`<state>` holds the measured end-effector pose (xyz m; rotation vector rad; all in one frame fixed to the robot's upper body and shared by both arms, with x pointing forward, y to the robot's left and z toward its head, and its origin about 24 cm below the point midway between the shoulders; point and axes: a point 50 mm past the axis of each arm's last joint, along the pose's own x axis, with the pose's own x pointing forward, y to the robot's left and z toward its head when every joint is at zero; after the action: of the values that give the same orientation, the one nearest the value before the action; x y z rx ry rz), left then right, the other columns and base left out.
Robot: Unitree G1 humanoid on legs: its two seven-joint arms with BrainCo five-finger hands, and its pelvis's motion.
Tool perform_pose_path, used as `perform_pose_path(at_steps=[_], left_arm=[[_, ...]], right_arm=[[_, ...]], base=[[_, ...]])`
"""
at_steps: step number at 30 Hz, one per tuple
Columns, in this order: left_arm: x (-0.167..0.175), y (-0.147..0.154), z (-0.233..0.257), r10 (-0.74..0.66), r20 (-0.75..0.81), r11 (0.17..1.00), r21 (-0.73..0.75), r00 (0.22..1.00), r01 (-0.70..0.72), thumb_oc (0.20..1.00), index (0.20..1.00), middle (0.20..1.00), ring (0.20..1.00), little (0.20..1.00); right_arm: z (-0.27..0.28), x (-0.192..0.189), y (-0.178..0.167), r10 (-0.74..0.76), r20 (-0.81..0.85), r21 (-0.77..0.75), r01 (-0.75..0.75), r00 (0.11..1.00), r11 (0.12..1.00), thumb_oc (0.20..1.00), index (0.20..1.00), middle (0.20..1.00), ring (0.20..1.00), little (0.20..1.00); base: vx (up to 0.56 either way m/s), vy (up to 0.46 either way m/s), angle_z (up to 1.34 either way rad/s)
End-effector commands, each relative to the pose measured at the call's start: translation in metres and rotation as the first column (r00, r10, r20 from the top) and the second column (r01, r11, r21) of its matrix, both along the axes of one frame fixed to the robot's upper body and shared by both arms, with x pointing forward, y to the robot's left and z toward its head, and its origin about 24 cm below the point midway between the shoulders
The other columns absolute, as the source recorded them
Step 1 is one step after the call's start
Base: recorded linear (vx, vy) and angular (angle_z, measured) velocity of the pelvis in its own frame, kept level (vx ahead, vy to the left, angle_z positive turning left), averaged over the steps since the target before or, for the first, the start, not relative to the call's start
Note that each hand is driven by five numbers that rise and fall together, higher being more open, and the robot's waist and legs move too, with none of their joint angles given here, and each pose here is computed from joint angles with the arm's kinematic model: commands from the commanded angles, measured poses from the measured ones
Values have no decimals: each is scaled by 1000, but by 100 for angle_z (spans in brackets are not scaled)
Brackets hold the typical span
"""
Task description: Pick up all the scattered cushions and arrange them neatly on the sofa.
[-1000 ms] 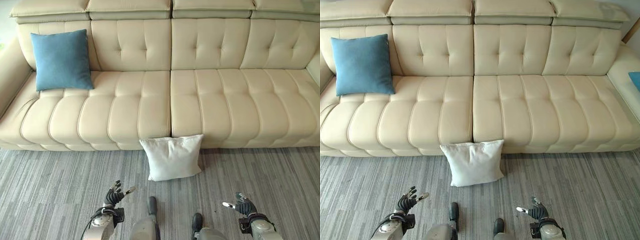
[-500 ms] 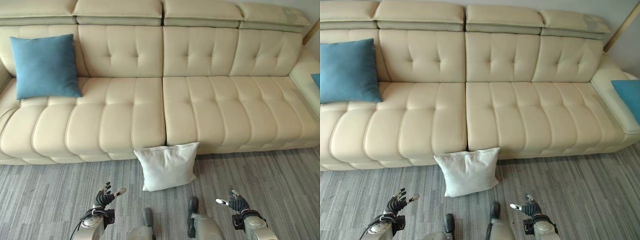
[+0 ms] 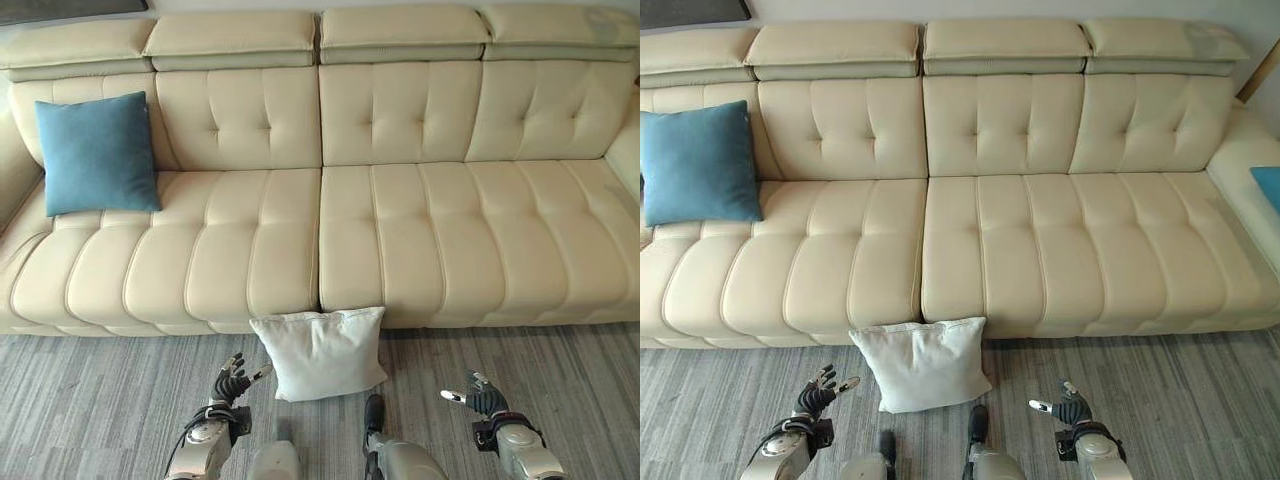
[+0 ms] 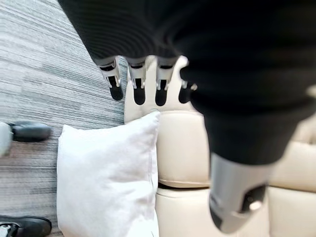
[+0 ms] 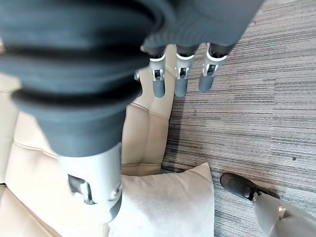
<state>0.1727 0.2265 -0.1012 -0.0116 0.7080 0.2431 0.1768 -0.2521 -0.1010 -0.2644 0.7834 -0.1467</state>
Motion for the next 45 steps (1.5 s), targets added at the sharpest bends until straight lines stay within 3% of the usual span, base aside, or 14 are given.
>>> perform_pose_path(at_steps=[1,9,10,16,19,22,23,24,27,28,30,35,41,45], left_arm=[[3,14,7,18,38,999,40,999,-19,1000,1000,1000,1000,1000],[-2,16,-6,17,-44,998,68,999,-14,1000,1000,1000,1000,1000],[-1,15,-15,25,-110,996,87,994,-15,1000,1000,1000,1000,1000],[30,31,-7,118,-123,980,174,985,-95,1000,1000,1000,1000,1000],[61,62,22,243,-29,949,213,970,-231,1000,1000,1000,1000,1000],[88,78,52,257,90,928,255,962,-272,1000,1000,1000,1000,1000],[113,89,84,254,203,912,276,946,-305,1000,1000,1000,1000,1000],[113,89,84,254,203,912,276,946,-305,1000,1000,1000,1000,1000],[148,109,150,224,402,870,328,888,-368,1000,1000,1000,1000,1000],[148,109,150,224,404,870,328,887,-369,1000,1000,1000,1000,1000],[163,115,187,152,487,829,411,860,-379,1000,1000,1000,1000,1000],[182,109,230,84,581,802,442,810,-401,1000,1000,1000,1000,1000],[214,64,296,-49,738,837,398,673,-375,1000,1000,1000,1000,1000],[226,2,351,-144,881,933,273,450,-236,1000,1000,1000,1000,1000]], right_arm=[[4,3,2,39,27,-20,-38,999,999,1000,1000,1000,1000,1000],[5,15,12,110,26,-45,-109,994,993,1000,1000,1000,1000,1000],[0,22,16,112,-7,-60,-112,994,992,1000,1000,1000,1000,1000],[10,62,15,5,4,-86,-4,1000,996,1000,1000,1000,1000,1000],[48,109,3,-136,147,-57,146,980,988,1000,1000,1000,1000,1000],[79,136,-4,-173,258,-52,193,951,980,1000,1000,1000,1000,1000],[111,160,-7,-183,360,-40,211,915,977,1000,1000,1000,1000,1000],[111,160,-7,-182,360,-40,211,915,977,1000,1000,1000,1000,1000],[175,195,-2,-174,569,12,204,804,979,1000,1000,1000,1000,1000],[176,196,-2,-175,570,13,204,803,979,1000,1000,1000,1000,1000],[223,213,13,-142,714,51,152,686,987,1000,1000,1000,1000,1000],[285,225,44,-91,857,79,45,507,996,1000,1000,1000,1000,1000],[343,226,83,-36,945,63,-72,326,995,1000,1000,1000,1000,1000],[375,220,113,-47,978,87,-192,206,977,1000,1000,1000,1000,1000]], base=[[90,71,-20],[-6,51,-6],[-137,28,-2],[-145,17,0],[-92,27,3],[-34,10,13],[-63,2,10],[-90,7,12],[-52,10,17],[-5,26,23],[20,40,11],[45,32,5],[30,21,12],[22,9,4]])
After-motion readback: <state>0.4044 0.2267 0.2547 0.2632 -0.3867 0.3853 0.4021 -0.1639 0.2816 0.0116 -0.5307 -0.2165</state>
